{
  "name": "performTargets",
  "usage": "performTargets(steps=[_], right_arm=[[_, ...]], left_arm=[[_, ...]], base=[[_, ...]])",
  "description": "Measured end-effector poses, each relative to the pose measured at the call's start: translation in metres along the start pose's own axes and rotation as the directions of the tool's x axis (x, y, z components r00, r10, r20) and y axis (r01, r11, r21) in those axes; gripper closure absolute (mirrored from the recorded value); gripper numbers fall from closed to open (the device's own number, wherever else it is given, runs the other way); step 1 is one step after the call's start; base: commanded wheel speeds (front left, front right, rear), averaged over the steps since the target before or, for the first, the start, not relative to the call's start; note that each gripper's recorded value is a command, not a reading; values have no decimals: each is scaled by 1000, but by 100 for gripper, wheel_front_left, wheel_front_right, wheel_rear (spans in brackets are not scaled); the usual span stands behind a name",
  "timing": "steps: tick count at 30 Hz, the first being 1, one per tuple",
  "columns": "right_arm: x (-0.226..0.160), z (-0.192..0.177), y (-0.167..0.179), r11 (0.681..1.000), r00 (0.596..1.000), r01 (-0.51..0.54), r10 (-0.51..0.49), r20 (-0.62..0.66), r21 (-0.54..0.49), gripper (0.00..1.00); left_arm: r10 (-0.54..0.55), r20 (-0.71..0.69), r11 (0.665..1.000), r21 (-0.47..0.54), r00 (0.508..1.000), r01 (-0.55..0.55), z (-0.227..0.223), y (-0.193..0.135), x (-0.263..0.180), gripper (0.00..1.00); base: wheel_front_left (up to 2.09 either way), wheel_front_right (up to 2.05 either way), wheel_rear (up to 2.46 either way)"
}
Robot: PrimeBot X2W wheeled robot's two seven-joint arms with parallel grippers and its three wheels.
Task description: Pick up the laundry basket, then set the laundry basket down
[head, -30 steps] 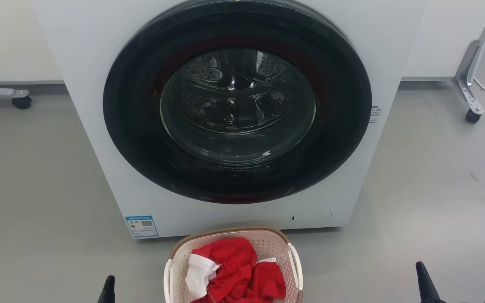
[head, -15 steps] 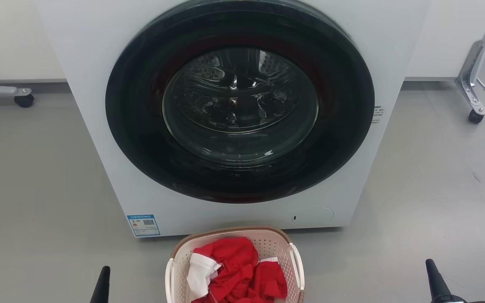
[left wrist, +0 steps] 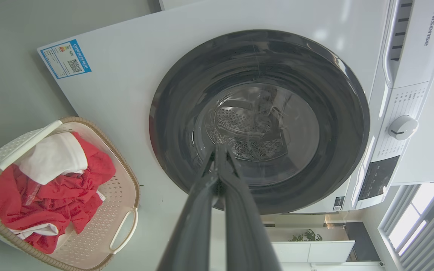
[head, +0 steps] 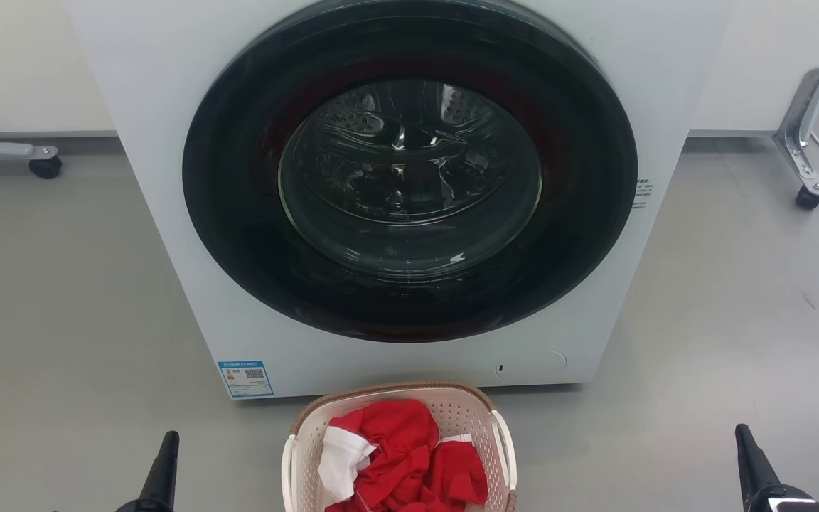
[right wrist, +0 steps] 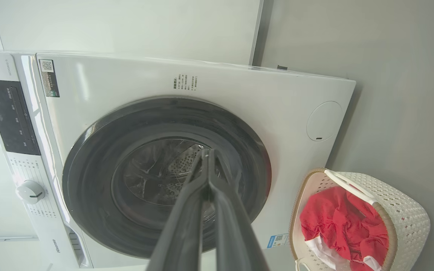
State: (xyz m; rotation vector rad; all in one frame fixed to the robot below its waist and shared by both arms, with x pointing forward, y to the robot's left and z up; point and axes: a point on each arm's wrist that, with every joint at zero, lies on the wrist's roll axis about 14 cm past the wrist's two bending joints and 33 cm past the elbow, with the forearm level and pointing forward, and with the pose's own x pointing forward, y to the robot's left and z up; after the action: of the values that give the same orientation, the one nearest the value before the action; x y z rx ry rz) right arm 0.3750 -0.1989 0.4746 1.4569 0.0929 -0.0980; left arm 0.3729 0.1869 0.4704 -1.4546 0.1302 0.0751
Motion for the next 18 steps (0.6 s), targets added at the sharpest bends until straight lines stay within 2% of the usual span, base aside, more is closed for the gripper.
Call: performTargets(steps=[8, 18], right_arm=[[2, 7, 3, 993, 1000, -26, 25, 12, 113, 100], [5, 7, 8, 993, 999, -39, 38, 13, 115, 100]], left_arm=[[-35, 10, 994, -107, 999, 36, 5, -7, 4, 100], [-45, 12, 992, -117, 999, 46, 5, -9, 5, 100]], base=[[0, 0, 0], [0, 0, 0]])
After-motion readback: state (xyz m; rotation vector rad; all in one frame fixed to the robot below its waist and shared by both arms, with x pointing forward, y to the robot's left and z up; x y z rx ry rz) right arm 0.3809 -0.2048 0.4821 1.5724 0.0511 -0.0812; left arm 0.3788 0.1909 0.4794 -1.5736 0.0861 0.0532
